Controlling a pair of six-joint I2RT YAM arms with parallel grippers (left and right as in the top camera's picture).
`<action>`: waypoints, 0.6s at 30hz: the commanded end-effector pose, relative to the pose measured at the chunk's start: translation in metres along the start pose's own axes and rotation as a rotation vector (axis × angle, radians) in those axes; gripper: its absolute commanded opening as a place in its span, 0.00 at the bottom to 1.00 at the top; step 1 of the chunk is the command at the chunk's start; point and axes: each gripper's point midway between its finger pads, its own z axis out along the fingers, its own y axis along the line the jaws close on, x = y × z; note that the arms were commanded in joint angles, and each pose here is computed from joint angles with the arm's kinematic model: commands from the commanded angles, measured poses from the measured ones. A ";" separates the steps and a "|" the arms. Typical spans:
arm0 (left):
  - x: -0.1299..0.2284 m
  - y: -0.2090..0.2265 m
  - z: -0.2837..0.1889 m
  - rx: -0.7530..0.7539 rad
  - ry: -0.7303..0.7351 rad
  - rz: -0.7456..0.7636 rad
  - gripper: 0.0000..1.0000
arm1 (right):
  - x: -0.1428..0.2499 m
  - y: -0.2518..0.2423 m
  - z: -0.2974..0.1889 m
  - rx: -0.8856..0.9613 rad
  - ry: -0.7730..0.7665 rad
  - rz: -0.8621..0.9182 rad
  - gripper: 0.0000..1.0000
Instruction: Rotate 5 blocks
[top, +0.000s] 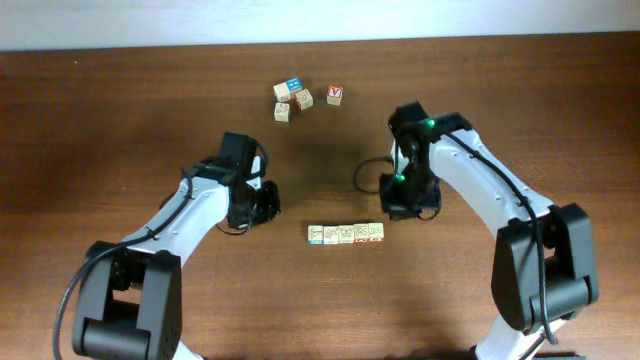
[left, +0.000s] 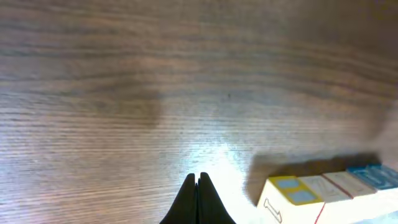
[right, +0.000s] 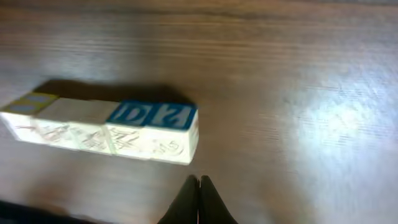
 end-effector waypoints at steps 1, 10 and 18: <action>0.001 -0.007 -0.001 0.024 0.009 0.099 0.00 | 0.004 -0.010 0.018 -0.028 0.014 -0.060 0.04; 0.005 -0.006 0.000 0.013 0.025 0.108 0.00 | 0.012 0.016 0.044 -0.161 0.027 -0.051 0.04; 0.002 -0.003 0.000 -0.007 0.011 0.109 0.00 | 0.020 0.063 0.059 -0.142 0.009 0.053 0.04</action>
